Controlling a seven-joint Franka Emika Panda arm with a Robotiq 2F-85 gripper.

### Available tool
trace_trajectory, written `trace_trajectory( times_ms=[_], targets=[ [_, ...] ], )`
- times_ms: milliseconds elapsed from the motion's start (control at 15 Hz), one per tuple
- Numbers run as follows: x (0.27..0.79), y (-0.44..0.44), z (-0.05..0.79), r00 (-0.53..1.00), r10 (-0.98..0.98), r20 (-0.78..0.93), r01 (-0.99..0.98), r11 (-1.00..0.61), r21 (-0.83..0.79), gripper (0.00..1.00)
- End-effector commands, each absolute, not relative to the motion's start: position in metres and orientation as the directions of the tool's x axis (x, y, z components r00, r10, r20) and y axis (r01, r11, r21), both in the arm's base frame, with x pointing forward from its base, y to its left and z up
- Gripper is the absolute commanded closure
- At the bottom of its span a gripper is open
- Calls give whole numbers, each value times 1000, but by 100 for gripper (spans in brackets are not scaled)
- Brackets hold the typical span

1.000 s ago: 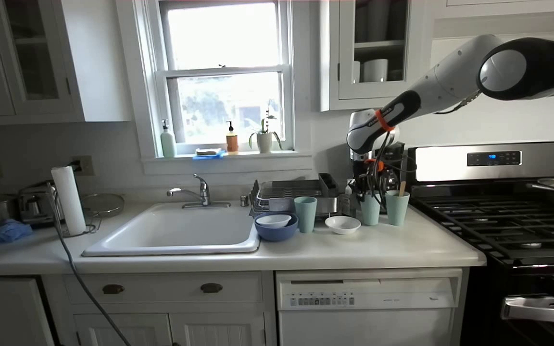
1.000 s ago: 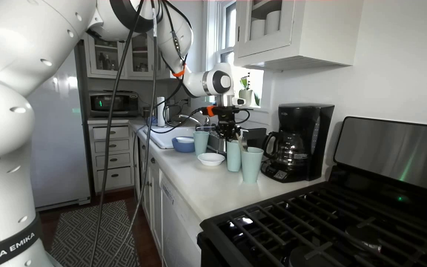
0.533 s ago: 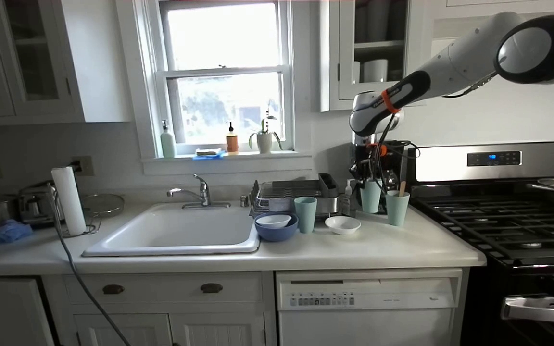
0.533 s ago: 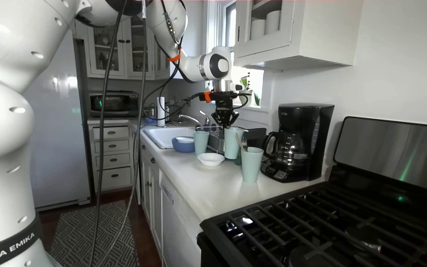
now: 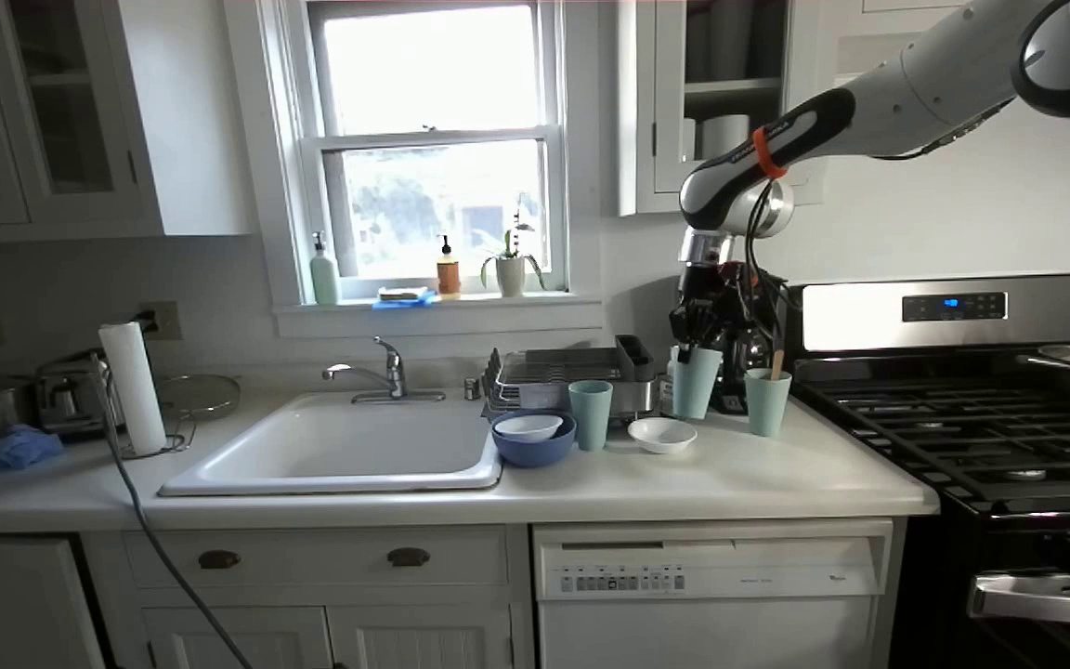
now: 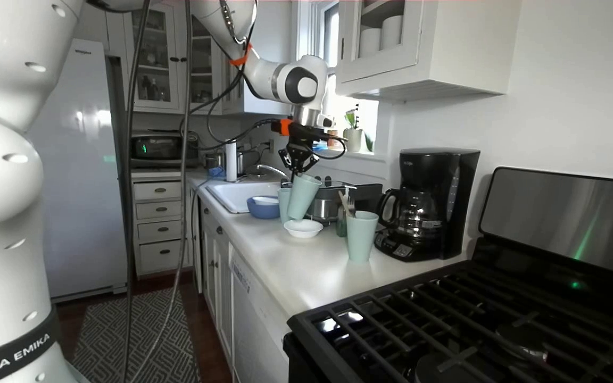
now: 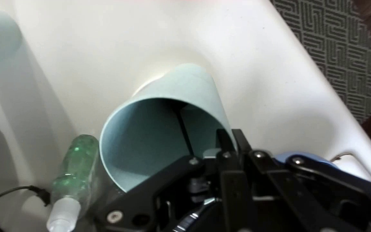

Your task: Empty the middle cup onto counter

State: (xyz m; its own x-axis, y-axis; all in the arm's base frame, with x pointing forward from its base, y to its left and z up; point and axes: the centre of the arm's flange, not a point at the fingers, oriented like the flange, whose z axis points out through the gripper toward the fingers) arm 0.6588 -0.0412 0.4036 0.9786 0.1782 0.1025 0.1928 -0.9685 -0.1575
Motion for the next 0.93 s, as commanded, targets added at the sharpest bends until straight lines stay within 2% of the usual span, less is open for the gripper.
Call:
trace_trajectory(
  times_ms=[0, 467, 867],
  targets=[
    [635, -50, 407, 943, 271, 194, 318, -904, -285, 98],
    [631, -85, 404, 907, 207, 368, 392, -735, -553, 99],
    [620, -96, 410, 916, 37, 399, 356, -531, -769, 99]
  ],
)
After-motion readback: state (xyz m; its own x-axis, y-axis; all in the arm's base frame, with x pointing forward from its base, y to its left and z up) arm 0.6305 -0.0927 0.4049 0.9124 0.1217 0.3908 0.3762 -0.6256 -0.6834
